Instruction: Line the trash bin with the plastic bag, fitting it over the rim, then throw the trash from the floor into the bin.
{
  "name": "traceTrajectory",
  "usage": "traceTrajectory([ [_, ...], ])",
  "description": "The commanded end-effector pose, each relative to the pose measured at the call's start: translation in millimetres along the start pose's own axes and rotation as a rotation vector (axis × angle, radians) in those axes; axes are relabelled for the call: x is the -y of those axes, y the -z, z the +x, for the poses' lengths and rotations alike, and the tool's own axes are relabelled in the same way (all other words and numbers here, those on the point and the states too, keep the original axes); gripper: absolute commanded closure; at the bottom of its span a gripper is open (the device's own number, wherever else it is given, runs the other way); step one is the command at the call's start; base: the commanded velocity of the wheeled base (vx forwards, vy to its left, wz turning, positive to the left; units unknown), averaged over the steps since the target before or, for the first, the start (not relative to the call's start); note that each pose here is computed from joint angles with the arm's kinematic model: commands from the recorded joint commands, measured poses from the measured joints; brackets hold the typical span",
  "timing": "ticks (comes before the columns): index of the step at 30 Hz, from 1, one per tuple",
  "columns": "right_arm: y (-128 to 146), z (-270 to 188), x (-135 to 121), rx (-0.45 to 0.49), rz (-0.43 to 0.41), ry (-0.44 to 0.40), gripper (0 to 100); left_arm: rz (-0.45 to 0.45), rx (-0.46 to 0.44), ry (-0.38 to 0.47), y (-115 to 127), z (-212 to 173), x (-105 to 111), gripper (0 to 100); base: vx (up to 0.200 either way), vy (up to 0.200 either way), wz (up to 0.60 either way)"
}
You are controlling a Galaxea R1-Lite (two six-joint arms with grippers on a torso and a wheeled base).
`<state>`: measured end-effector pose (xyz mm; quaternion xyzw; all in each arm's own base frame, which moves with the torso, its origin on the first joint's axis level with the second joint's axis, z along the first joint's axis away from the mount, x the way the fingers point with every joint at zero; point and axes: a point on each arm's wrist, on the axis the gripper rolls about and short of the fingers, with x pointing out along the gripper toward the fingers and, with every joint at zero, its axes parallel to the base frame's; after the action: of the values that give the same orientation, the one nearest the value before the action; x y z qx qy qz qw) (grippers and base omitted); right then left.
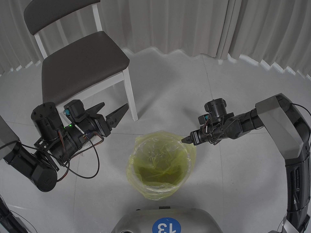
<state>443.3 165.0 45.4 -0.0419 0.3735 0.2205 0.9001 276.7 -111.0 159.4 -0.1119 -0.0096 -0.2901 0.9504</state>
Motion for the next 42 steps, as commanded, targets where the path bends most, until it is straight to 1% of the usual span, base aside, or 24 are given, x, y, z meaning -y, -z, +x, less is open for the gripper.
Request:
traceTrajectory([
  [1, 0, 1, 5, 0.0, 0.007, 0.006, 0, -0.002, -0.004, 0.001, 1, 1, 0, 0, 0.0, 0.0, 0.0],
  [7, 6, 7, 6, -0.017, 0.009, 0.006, 0, -0.001, -0.003, 0.001, 1, 1, 0, 0, 0.0, 0.0, 0.0],
  [13, 29, 35, 9, -0.077, 0.018, 0.006, 0, -0.002, -0.005, -0.001, 2, 1, -1, 0, 0.0, 0.0, 0.0],
  [18, 36, 48, 13, -0.094, 0.03, 0.008, 0, -0.002, -0.008, -0.003, 3, 2, -2, 0, 0.0, 0.0, 0.0],
  [30, 30, 45, 18, -0.077, 0.039, 0.015, 0, -0.002, -0.007, -0.002, 4, 2, -2, 0, 0.0, 0.0, 0.0],
  [36, 8, 13, 24, -0.016, 0.047, 0.028, 0, 0.0, 0.002, -0.001, 1, 2, -3, 0, 0.0, 0.0, 0.0],
  [42, 1, -12, 27, 0.002, 0.054, 0.039, 0, 0.001, 0.013, 0.0, -2, 0, -2, 0, 0.0, 0.0, 0.0],
])
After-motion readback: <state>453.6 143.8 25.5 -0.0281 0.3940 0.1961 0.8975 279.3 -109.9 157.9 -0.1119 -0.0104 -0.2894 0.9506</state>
